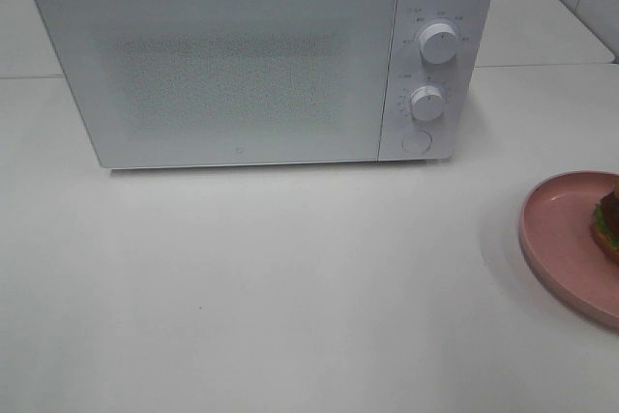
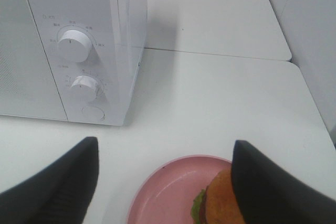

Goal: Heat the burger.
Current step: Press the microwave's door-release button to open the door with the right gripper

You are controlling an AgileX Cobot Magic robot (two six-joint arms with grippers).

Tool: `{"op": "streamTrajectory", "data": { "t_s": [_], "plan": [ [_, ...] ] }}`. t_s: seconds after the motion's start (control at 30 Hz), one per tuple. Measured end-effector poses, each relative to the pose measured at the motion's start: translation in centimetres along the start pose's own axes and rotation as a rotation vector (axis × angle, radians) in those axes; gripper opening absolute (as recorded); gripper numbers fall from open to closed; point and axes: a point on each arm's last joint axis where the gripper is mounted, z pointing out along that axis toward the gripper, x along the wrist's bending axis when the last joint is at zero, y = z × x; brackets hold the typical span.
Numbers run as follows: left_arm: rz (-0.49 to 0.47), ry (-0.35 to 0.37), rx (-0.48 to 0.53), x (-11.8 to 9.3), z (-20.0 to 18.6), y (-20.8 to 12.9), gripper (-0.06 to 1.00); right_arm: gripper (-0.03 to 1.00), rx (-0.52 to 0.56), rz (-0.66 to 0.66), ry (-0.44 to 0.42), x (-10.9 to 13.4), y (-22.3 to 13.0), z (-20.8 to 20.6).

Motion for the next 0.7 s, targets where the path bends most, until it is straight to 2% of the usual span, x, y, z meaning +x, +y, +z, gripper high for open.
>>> {"op": "streamTrajectory", "data": {
  "t_s": [0.07,0.13,0.2,0.23,0.33,0.37,0.4,0.43,0.5,0.6,0.67,0.7],
  "plan": [
    [0.000,0.000,0.000,0.0,0.0,0.0,0.88,0.66,0.003,-0.001,0.003,0.0,0.0,0.5],
    [0.000,0.000,0.000,0.0,0.0,0.0,0.88,0.53,0.024,-0.004,0.014,0.2,-0.1,2.6],
    [0.000,0.000,0.000,0.0,0.0,0.0,0.88,0.49,0.032,-0.004,0.017,0.3,-0.2,3.1],
    [0.000,0.000,0.000,0.0,0.0,0.0,0.88,0.41,0.041,-0.003,0.021,0.3,-0.3,4.0],
    [0.000,0.000,0.000,0.0,0.0,0.0,0.88,0.36,0.046,-0.001,0.024,0.4,-0.4,4.5],
    [0.000,0.000,0.000,0.0,0.0,0.0,0.88,0.26,0.047,0.011,0.029,0.5,-0.5,5.3],
    [0.000,0.000,0.000,0.0,0.0,0.0,0.88,0.21,0.041,0.016,0.032,0.5,-0.6,5.8],
    [0.000,0.000,0.000,0.0,0.0,0.0,0.88,0.21,0.041,0.016,0.032,0.5,-0.6,5.8],
    [0.000,0.000,0.000,0.0,0.0,0.0,0.88,0.03,0.002,0.060,0.052,0.9,-2.0,7.3],
    [0.000,0.000,0.000,0.0,0.0,0.0,0.88,0.00,-0.009,0.079,0.058,1.0,-2.3,7.5],
    [0.000,0.000,0.000,0.0,0.0,0.0,0.88,0.00,-0.048,0.160,0.077,1.2,-3.4,8.1],
    [0.000,0.000,0.000,0.0,0.0,0.0,0.88,0.00,-0.048,0.160,0.077,1.2,-3.4,8.1]
  ]
}}
